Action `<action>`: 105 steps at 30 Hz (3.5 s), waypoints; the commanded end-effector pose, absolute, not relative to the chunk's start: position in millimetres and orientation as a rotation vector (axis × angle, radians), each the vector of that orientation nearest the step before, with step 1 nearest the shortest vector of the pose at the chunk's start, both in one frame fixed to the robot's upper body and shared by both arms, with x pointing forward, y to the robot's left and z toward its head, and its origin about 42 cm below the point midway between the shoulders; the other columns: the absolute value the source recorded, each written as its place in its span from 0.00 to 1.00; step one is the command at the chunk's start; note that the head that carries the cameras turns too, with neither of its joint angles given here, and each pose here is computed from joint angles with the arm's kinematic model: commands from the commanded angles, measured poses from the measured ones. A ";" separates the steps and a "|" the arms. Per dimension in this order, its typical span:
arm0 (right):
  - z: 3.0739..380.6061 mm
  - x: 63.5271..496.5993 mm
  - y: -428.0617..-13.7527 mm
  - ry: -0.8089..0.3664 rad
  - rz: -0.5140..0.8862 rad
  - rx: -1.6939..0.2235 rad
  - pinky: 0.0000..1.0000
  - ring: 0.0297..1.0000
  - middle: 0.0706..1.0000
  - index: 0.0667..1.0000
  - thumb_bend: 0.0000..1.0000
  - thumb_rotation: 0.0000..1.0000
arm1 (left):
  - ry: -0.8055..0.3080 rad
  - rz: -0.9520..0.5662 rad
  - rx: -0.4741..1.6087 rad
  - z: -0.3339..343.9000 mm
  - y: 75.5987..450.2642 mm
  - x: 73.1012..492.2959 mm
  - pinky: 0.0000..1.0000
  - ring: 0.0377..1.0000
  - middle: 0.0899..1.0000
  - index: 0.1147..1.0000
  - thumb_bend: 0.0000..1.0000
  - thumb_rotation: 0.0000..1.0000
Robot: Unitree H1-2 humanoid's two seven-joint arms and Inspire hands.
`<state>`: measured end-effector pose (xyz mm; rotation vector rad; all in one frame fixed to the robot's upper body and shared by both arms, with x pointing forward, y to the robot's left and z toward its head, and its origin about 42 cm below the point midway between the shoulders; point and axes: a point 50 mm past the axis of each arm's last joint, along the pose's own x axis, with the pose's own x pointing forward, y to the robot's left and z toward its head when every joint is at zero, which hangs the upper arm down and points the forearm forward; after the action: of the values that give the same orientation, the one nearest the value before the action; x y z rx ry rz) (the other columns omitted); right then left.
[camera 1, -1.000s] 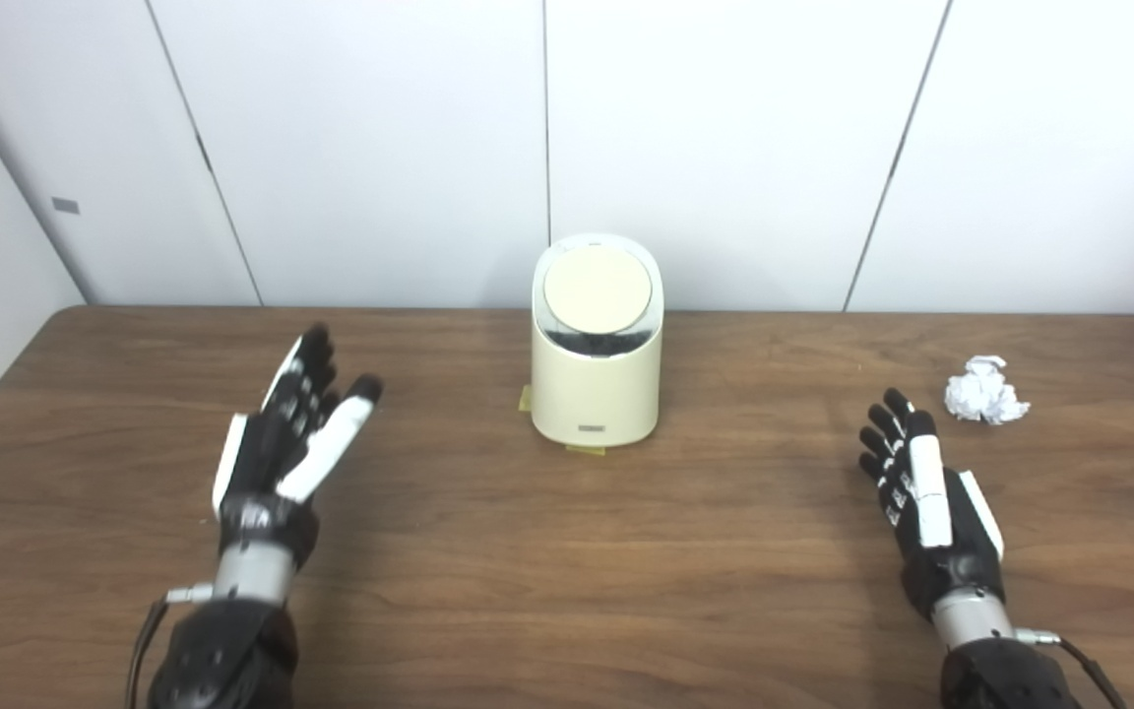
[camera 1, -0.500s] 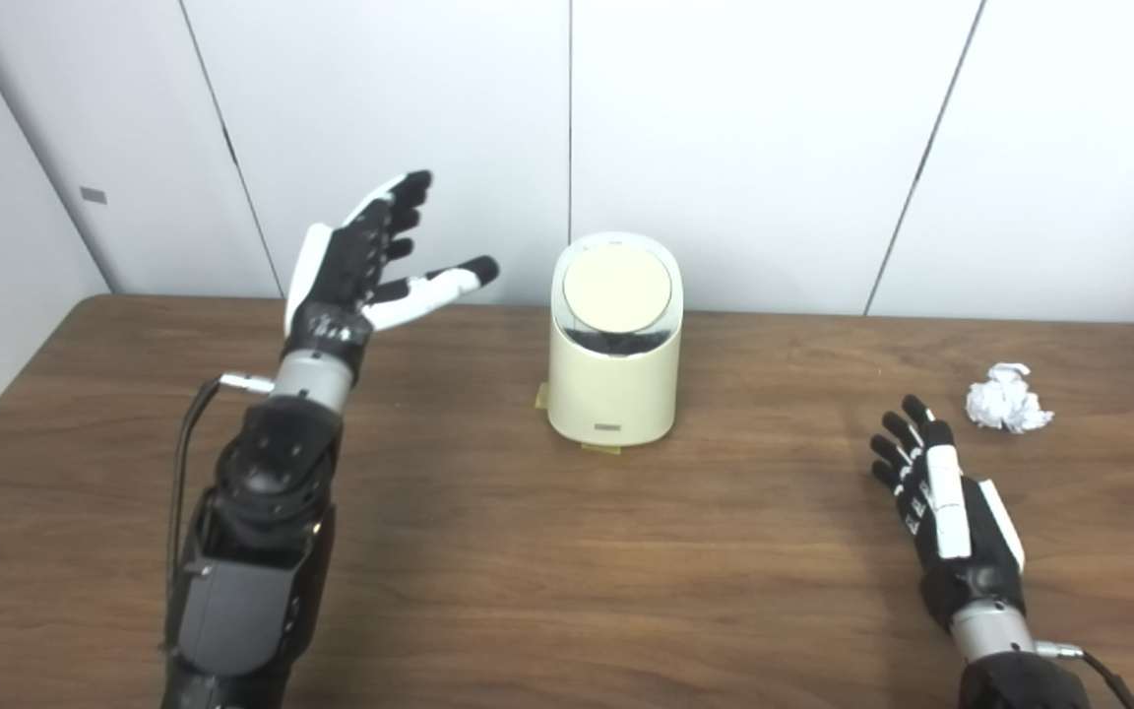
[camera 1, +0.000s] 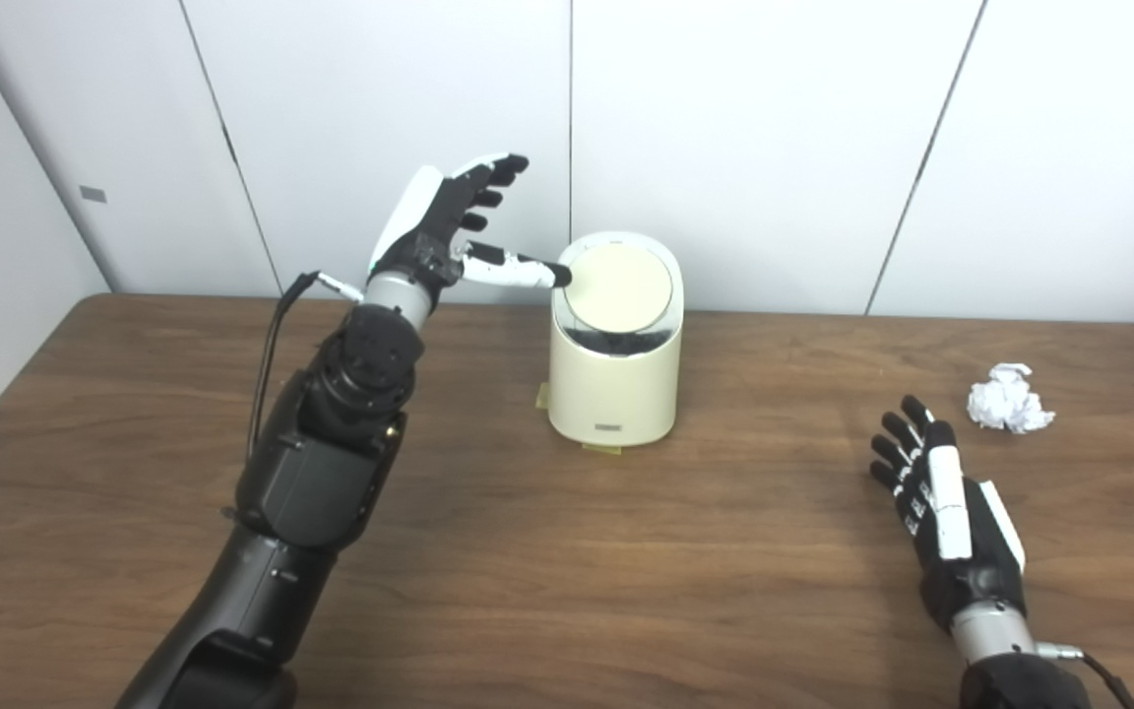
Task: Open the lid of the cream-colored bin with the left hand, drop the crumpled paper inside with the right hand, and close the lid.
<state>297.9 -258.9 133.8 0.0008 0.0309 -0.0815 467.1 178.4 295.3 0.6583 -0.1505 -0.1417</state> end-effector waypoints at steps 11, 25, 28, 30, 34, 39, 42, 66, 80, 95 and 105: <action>144.9 301.5 -247.6 -0.033 -0.085 0.015 0.97 0.93 0.95 0.97 0.61 1.00 | -0.337 -0.182 0.896 354.7 142.8 490.3 0.78 0.89 0.89 0.89 0.89 0.01; 139.8 303.9 -247.3 -0.052 -0.100 0.046 1.00 0.94 0.96 0.98 0.63 1.00 | -0.404 -0.231 1.131 359.7 128.1 505.0 0.77 0.89 0.89 0.88 0.88 0.00; 138.1 304.3 -248.1 -0.053 -0.107 0.050 1.00 0.95 0.96 0.98 0.64 1.00 | -0.438 -0.240 1.216 357.5 128.5 506.1 0.82 0.90 0.89 0.89 0.91 0.00; 137.1 303.9 -247.9 -0.055 -0.105 0.047 1.00 0.95 0.96 0.98 0.65 1.00 | -0.456 -0.247 1.266 355.5 128.4 507.0 0.85 0.91 0.91 0.90 0.92 0.00; 137.8 304.0 -246.1 -0.061 -0.101 0.048 1.00 0.94 0.96 0.98 0.65 1.00 | -0.484 -0.253 1.395 348.3 126.1 510.7 0.86 0.91 0.92 0.90 0.93 0.00; 140.0 303.8 -245.4 -0.067 -0.110 0.052 1.00 0.94 0.95 0.98 0.65 0.99 | -0.514 -0.271 1.505 336.3 119.0 511.6 0.81 0.91 0.90 0.91 0.93 0.00; 141.1 303.2 -245.2 -0.071 -0.102 0.046 1.00 0.94 0.96 0.98 0.65 0.99 | -0.558 -0.301 1.605 328.0 113.7 511.1 0.85 0.92 0.91 0.91 0.94 0.00; 143.4 298.2 -246.0 -0.072 -0.117 0.048 1.00 0.94 0.96 0.99 0.63 1.00 | -0.540 -0.402 1.625 303.9 104.4 493.6 0.90 0.93 0.90 0.93 0.96 0.00; 144.1 295.8 -247.0 -0.068 -0.112 -0.018 0.98 0.92 0.94 0.96 0.60 0.97 | -0.375 -0.154 0.700 366.9 202.4 466.6 0.77 0.83 0.84 0.86 0.41 0.64; 153.0 300.0 -256.9 -0.080 -0.107 -0.134 0.95 0.91 0.93 0.96 0.60 0.95 | -0.216 -0.048 0.380 267.5 288.3 408.6 0.94 0.94 0.95 0.97 0.39 1.00; 181.0 313.3 -268.0 -0.133 -0.132 -0.357 0.83 0.86 0.89 0.92 0.64 0.72 | -0.150 -0.014 0.132 194.5 285.2 344.8 0.98 0.99 0.99 1.00 0.55 1.00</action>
<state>301.9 -260.1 153.6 -0.2574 -0.0261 -0.1152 336.7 287.7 163.1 0.1163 -0.0041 -0.0030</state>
